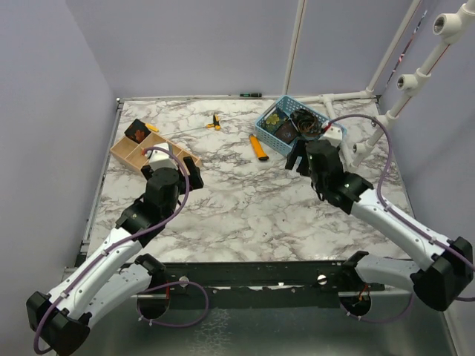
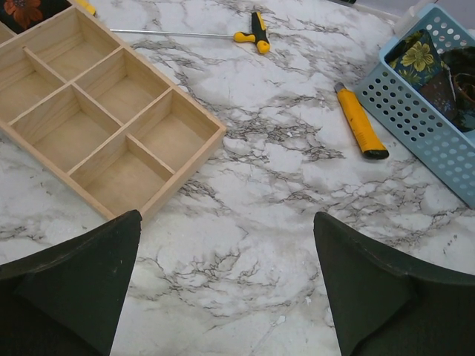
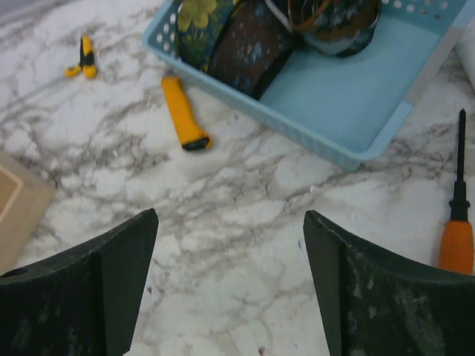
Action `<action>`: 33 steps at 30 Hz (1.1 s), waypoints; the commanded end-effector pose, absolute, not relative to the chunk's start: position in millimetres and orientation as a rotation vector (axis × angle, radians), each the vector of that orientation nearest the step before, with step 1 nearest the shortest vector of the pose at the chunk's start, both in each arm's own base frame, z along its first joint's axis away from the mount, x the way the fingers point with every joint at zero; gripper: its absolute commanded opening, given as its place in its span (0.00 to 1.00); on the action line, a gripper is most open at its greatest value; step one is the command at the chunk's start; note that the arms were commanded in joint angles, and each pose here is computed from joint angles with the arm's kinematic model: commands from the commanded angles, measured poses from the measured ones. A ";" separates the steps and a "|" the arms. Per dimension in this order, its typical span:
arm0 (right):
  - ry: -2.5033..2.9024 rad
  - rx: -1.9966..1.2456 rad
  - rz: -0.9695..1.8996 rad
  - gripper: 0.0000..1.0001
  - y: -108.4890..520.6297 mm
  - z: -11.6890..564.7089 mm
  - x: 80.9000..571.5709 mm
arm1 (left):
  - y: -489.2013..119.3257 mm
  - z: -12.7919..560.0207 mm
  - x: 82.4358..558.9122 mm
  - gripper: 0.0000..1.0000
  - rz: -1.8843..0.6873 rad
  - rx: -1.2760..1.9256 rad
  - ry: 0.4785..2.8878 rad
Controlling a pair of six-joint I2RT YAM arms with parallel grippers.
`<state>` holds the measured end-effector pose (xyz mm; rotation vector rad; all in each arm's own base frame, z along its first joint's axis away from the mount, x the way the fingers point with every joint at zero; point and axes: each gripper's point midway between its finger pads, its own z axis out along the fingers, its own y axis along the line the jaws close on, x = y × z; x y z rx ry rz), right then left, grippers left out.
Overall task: Roll the ties
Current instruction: Pick up the tie from the bin.
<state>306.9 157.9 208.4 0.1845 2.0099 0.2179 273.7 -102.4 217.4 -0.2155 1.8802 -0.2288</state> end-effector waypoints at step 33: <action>2.254 0.445 0.339 0.77 205.9 82.5 578.5 | -112.2 221.8 269.2 0.99 -0.317 -0.178 1.869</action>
